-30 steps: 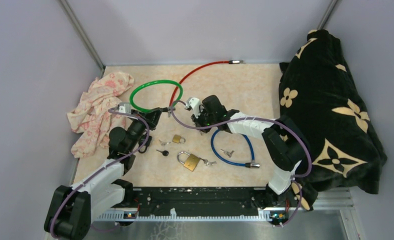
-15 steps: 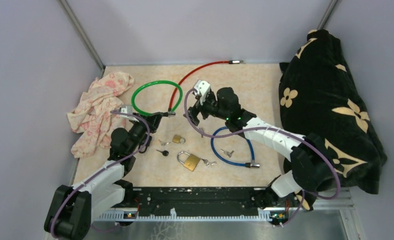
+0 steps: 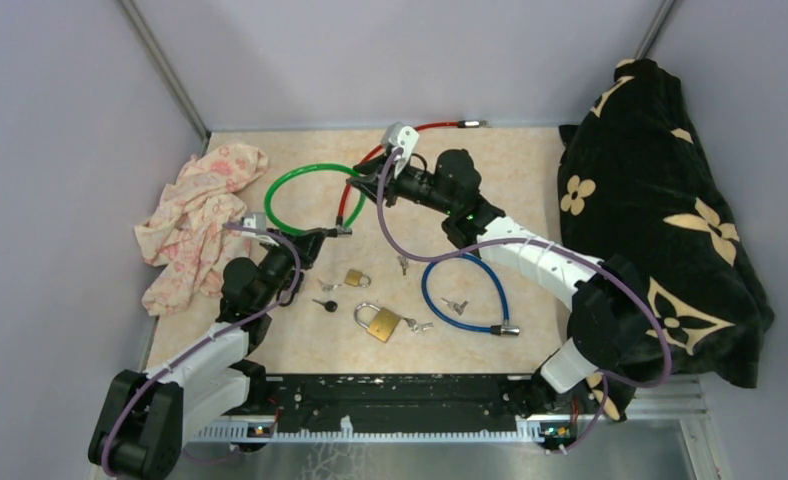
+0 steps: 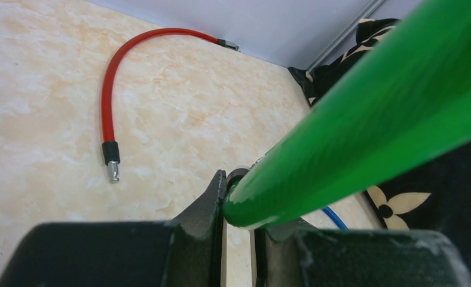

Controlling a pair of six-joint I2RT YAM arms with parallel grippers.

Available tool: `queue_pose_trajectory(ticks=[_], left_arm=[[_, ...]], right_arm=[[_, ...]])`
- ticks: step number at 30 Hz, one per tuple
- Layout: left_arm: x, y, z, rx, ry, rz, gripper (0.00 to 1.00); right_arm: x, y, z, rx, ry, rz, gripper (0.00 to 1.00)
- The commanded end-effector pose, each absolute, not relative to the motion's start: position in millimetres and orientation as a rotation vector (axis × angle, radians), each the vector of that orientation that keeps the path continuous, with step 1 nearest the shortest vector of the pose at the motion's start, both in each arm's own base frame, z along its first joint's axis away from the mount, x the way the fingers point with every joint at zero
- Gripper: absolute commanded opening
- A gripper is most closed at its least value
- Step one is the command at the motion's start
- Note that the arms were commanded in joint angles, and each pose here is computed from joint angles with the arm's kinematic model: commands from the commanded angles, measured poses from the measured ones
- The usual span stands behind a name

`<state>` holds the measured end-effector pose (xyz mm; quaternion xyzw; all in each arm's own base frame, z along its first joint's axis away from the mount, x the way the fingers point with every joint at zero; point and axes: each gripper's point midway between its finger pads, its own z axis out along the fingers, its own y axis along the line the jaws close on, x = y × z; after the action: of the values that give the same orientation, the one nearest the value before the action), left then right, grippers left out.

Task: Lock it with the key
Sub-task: Place the lock at the center of the board.

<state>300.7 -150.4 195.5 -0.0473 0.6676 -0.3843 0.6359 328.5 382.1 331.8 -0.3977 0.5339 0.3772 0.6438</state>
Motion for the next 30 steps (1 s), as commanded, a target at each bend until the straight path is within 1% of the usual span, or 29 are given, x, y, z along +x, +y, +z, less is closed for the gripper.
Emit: queue_pose_trajectory(ticks=[1, 3, 12, 13, 14, 15, 17, 20, 23, 26, 30], left_arm=[[297, -152, 212, -0.088, 1.464, -0.909, 0.0], [297, -153, 210, -0.09, 1.471, -0.907, 0.0], [296, -153, 190, -0.117, 1.539, -0.912, 0.0], [296, -153, 189, -0.125, 1.542, -0.913, 0.03], [297, -151, 189, -0.136, 1.54, -0.913, 0.26], [297, -150, 189, -0.149, 1.538, -0.914, 0.55], [297, -149, 193, -0.15, 1.523, -0.906, 0.97], [298, -145, 196, -0.141, 1.505, -0.871, 0.99], [300, -140, 193, -0.156, 1.506, -0.842, 0.99], [300, -141, 193, -0.155, 1.506, -0.849, 0.99], [300, -144, 192, -0.148, 1.514, -0.865, 0.99]], right_arm=[[318, 388, 386, -0.913, 1.056, 0.909, 0.22], [320, 385, 391, -0.902, 1.052, 0.889, 0.0], [328, 361, 432, -0.823, 1.057, 0.766, 0.0], [332, 360, 430, -0.821, 1.074, 0.751, 0.0], [339, 359, 424, -0.816, 1.109, 0.73, 0.0], [347, 358, 414, -0.814, 1.157, 0.712, 0.0], [362, 354, 382, -0.821, 1.312, 0.701, 0.0], [379, 340, 335, -0.818, 1.563, 0.771, 0.0], [382, 326, 278, -0.802, 1.855, 0.908, 0.0], [380, 308, 217, -0.774, 2.125, 0.944, 0.0], [376, 291, 154, -0.71, 2.35, 1.025, 0.0]])
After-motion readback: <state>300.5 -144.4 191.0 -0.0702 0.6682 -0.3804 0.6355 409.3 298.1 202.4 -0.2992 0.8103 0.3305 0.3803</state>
